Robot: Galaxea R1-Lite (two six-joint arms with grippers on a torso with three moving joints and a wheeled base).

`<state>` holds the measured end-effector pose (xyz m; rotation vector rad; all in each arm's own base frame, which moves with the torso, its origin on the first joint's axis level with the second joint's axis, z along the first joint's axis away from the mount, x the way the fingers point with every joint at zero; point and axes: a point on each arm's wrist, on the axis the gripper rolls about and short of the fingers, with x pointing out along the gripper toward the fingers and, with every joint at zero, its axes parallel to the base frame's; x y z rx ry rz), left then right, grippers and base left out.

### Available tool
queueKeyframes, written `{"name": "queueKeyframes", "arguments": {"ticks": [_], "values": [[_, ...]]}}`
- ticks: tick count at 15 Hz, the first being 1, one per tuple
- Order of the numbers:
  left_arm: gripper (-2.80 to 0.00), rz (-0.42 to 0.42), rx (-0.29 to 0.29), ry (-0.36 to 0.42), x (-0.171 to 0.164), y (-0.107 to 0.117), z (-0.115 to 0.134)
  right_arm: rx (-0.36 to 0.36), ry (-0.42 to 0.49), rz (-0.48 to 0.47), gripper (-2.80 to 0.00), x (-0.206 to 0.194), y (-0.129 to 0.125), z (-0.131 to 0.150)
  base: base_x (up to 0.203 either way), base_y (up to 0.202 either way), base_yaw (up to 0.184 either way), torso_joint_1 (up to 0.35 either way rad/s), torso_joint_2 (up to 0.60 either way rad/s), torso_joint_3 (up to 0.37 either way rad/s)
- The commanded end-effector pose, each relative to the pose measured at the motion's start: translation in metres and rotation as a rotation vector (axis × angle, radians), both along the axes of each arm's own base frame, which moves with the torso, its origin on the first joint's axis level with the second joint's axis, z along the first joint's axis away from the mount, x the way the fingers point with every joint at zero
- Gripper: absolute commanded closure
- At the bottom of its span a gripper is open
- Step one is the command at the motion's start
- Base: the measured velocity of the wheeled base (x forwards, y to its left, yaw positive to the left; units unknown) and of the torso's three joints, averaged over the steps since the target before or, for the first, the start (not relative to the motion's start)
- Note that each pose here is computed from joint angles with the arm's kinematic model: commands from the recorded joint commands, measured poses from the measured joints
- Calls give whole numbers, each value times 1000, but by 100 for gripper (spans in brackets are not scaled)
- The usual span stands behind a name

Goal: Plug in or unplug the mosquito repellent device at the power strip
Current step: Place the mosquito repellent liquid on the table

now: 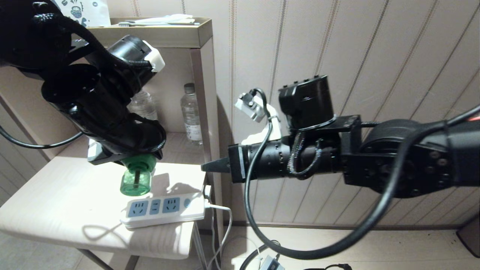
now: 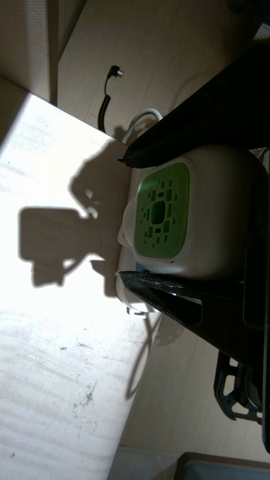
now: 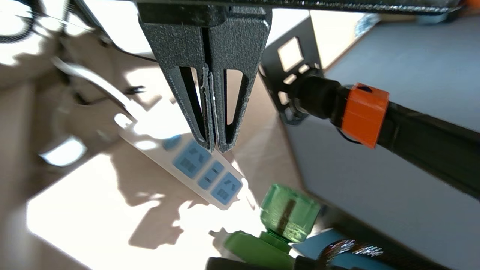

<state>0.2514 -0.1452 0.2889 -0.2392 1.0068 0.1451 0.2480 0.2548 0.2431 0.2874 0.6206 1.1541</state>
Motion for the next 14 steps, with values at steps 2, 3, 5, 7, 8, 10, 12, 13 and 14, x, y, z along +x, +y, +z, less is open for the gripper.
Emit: {"name": "queueKeyframes", "arguments": {"ticks": [2, 3, 5, 7, 8, 10, 12, 13, 14], "values": [[0, 7, -19, -24, -15, 10, 13, -25, -212, -138, 0, -51, -58, 53, 0, 0, 0, 0, 0, 0], [0, 8, -23, -32, -19, 12, 16, -63, -273, -200, 0, -64, -73, 60, 0, 0, 0, 0, 0, 0], [0, 9, -35, -42, -26, 16, 22, -99, -379, -317, 0, -96, -108, 75, 0, 0, 0, 0, 0, 0], [0, 11, -48, -55, -33, 20, 27, -102, -462, -430, 0, -130, -147, 86, 0, 0, 0, 0, 0, 0], [0, 11, -54, -64, -37, 23, 30, -115, -498, -499, 0, -149, -169, 87, 0, 0, 0, 0, 0, 0], [0, 11, -63, -79, -47, 29, 37, -170, -560, -650, 0, -188, -210, 77, 0, 0, 0, 0, 0, 0], [0, 10, -75, -95, -53, 32, 42, -308, -563, -902, 0, -212, -242, 46, 0, 0, 0, 0, 0, 0], [0, 8, -75, -91, -53, 33, 41, -363, -559, -1046, 0, -226, -254, 31, 0, 0, 0, 0, 0, 0], [0, 6, -78, -95, -54, 33, 42, -409, -553, -1179, 0, -243, -262, 13, 0, 0, 0, 0, 0, 0]]}}
